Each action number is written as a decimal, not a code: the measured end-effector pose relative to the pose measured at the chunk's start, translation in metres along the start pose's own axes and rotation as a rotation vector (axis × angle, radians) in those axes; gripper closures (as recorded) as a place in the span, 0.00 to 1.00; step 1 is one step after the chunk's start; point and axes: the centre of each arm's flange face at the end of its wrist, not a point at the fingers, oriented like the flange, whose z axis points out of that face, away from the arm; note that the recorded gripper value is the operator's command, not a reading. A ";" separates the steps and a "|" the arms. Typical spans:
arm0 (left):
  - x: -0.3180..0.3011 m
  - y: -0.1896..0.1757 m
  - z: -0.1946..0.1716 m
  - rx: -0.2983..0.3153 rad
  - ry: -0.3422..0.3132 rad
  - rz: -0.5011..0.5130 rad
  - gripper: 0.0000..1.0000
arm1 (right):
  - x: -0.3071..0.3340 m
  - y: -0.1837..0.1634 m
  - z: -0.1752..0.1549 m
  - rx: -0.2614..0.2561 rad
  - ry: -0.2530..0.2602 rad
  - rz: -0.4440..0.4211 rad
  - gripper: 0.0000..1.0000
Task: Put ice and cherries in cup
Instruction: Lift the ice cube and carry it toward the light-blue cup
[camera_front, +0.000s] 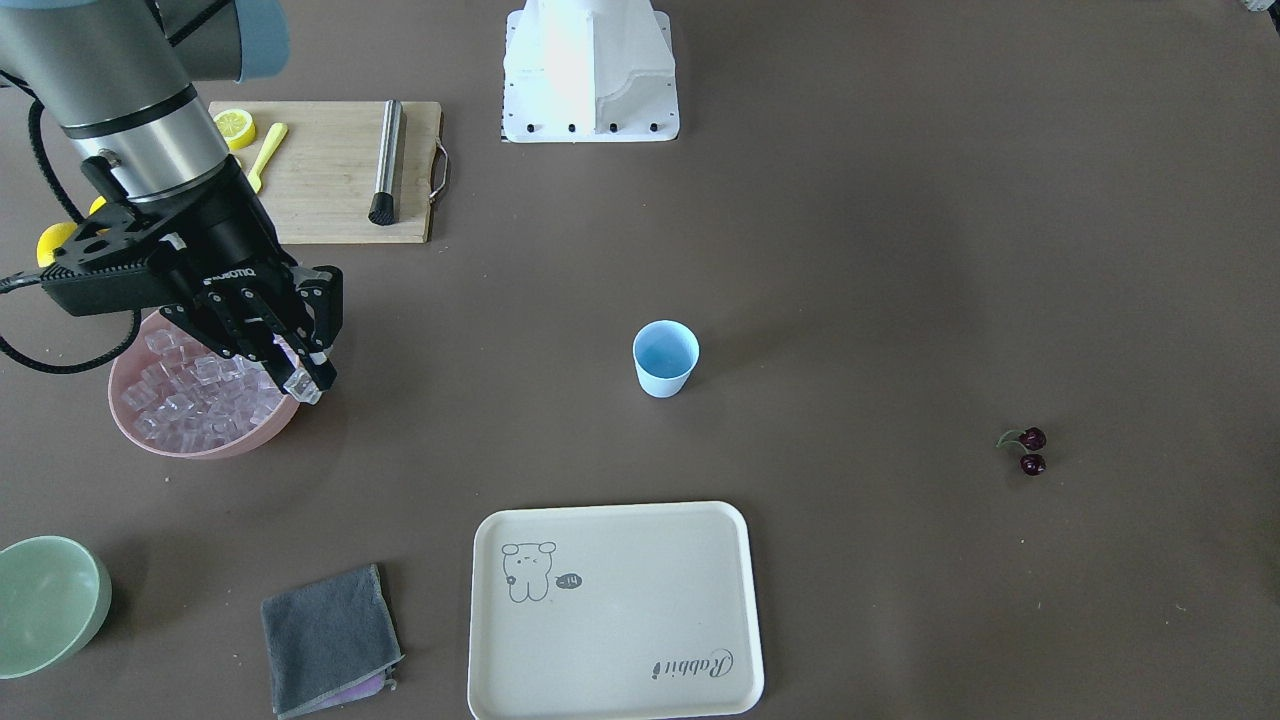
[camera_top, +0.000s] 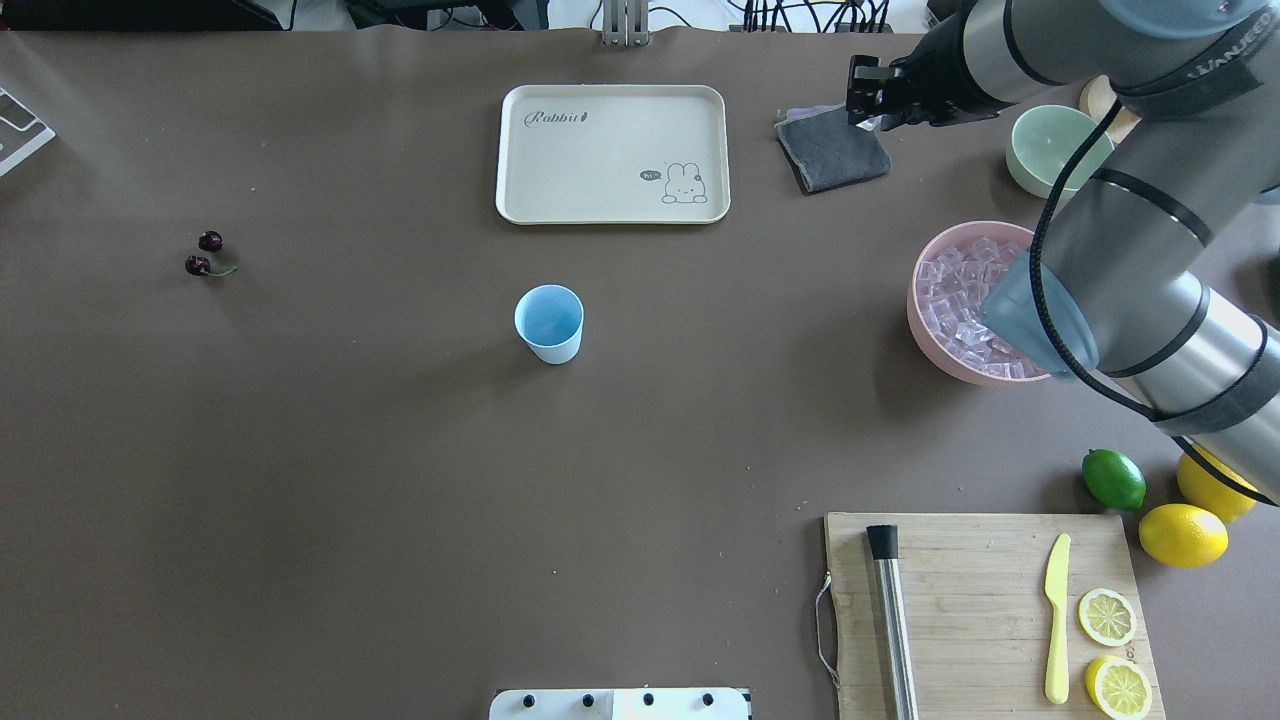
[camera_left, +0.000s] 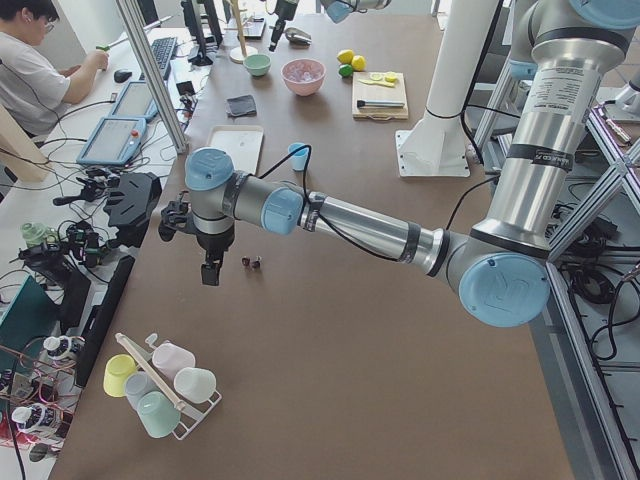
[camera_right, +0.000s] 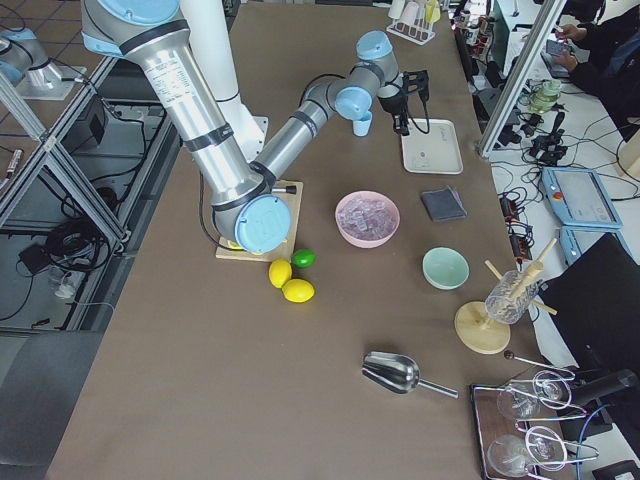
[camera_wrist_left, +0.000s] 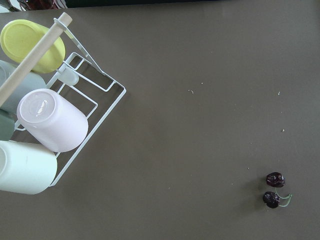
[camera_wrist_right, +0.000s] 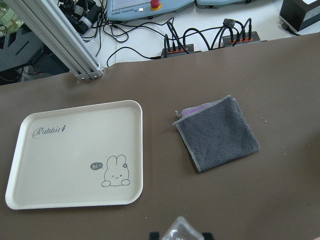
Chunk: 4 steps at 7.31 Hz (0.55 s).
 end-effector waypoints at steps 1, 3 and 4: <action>0.002 0.000 -0.002 0.004 0.001 0.003 0.02 | -0.026 0.013 0.012 0.015 0.000 -0.010 1.00; 0.005 0.001 -0.005 0.010 0.003 0.009 0.02 | -0.069 0.043 0.034 0.046 0.005 -0.018 1.00; 0.006 0.001 -0.007 0.014 0.003 0.012 0.02 | -0.094 0.056 0.048 0.061 0.005 -0.011 1.00</action>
